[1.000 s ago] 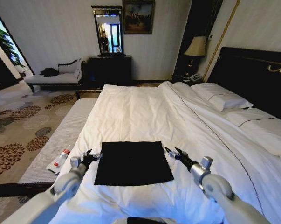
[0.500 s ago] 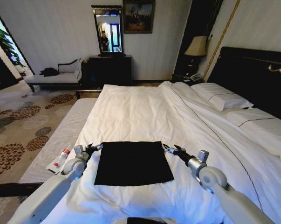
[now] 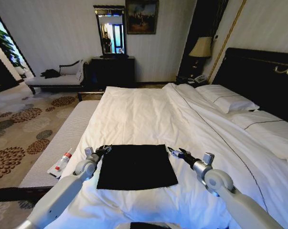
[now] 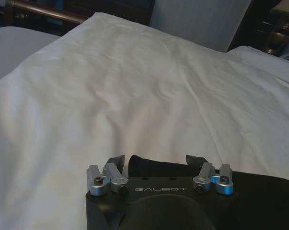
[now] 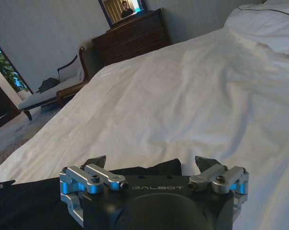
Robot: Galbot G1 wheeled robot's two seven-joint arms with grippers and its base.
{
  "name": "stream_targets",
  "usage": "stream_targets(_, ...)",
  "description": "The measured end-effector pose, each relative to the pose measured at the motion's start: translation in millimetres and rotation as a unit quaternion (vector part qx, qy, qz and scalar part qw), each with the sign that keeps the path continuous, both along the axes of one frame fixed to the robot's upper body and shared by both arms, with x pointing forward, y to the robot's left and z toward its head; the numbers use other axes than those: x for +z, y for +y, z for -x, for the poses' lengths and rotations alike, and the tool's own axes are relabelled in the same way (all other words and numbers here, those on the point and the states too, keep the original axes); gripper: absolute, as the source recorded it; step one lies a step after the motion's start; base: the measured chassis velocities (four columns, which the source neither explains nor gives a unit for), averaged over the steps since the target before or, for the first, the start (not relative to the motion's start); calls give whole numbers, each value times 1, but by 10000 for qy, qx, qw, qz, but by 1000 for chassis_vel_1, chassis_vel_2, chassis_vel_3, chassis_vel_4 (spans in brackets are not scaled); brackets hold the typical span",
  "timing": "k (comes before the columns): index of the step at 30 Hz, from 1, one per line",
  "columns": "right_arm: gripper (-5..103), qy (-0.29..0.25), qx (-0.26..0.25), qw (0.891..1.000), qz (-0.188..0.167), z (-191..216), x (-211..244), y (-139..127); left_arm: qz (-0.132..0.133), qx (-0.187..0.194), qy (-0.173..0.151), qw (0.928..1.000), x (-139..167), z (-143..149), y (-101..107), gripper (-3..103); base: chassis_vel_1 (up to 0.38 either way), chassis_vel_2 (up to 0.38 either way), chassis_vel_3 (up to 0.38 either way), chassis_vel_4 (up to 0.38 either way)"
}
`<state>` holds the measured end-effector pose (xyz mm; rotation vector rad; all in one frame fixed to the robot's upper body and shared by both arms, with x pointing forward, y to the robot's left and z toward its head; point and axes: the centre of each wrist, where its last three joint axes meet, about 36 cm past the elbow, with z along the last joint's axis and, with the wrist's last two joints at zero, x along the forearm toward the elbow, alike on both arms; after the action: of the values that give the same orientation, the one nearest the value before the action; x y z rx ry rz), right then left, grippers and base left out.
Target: Fold the clothes on the bed.
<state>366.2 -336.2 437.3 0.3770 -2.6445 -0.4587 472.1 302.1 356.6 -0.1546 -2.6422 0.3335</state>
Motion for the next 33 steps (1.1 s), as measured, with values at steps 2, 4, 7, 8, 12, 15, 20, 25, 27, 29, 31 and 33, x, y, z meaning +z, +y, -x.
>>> stream_targets(2,100,-1,3,10000,1,0,1,0,24,1,9,10000,-1,-2,-2,73,0,0,0,0)
stream_targets(4,100,-9,7,10000,-5,0,2,0,26,-2,21,10000,-3,-3,-3,72,0,0,0,0)
stream_targets(7,100,-22,-1,10000,-19,0,4,-1,7,-6,63,10000,-6,-4,-4,72,0,0,0,0)
stream_targets(8,100,-22,-1,10000,-19,0,4,-1,7,-6,63,10000,-6,-4,-4,72,0,0,0,0)
stream_targets(12,100,-27,-15,10000,-35,0,6,-1,-10,35,117,9999,-9,-3,-5,69,0,0,0,0)
stream_targets(15,100,-23,-23,10000,-34,0,6,-1,-45,48,145,9999,-10,-1,-4,66,0,0,0,0)
stream_targets(20,100,9,-33,10000,-47,-1,5,0,-78,77,146,9998,-9,2,0,55,0,0,0,0)
stream_targets(25,100,161,-41,9998,-101,-3,0,1,-80,75,117,9999,-7,0,1,33,0,0,0,0)
stream_targets(27,100,208,-60,9997,-126,-4,-3,1,-61,75,114,9999,-8,-1,0,28,0,0,0,0)
stream_targets(29,100,227,-75,9996,-135,-5,-5,0,-52,73,119,9999,-9,-2,-1,23,0,0,0,0)
stream_targets(31,100,266,-114,9995,-152,-8,-8,-2,-38,69,138,9999,-11,-1,-2,11,0,0,0,0)
stream_targets(33,100,306,-145,9992,-211,-11,-10,-2,-25,67,153,9999,-13,-1,-3,6,0,0,0,0)
